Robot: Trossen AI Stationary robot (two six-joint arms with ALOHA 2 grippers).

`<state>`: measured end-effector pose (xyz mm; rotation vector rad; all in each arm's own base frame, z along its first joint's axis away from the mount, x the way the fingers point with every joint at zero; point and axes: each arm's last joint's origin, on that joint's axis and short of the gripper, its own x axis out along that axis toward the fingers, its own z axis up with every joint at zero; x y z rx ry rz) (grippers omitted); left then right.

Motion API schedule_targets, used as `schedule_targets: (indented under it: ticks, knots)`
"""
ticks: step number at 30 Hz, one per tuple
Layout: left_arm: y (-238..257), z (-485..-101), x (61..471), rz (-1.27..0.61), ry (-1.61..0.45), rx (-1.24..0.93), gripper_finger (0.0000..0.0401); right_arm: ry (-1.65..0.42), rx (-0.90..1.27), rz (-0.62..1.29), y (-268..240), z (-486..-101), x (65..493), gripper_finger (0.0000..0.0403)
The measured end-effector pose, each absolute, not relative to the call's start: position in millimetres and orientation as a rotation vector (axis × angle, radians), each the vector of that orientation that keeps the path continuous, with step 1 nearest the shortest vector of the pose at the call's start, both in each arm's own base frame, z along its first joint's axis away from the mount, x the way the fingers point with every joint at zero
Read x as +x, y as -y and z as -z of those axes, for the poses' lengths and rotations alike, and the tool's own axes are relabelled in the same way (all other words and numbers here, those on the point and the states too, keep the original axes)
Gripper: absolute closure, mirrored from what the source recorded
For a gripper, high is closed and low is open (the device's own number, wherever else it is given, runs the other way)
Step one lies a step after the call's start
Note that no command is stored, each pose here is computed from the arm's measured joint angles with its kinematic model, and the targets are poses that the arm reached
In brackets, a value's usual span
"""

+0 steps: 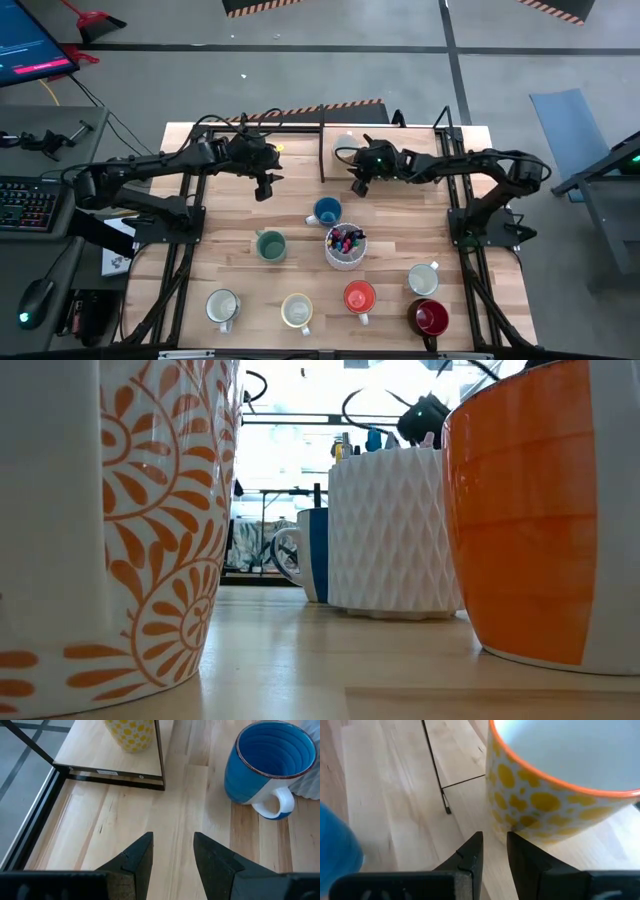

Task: Place coffee mugs
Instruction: Put the yellow patterned mug on the shelf

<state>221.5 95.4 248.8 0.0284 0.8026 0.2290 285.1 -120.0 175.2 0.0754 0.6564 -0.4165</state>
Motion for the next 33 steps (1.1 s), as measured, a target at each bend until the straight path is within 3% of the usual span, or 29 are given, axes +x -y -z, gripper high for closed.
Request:
schedule_targets:
  ticks: [6,33]
  knots:
    - [-95.3,-248.8,221.6,-0.235,-0.8,0.013,0.027,-0.654,0.063,0.415,124.8,-160.6,294.7,0.0327]
    - [-90.2,-249.2,224.1,-0.213,-0.795,0.025,0.027,-0.706,0.035,0.398,141.0,-170.0,306.6,0.0327]
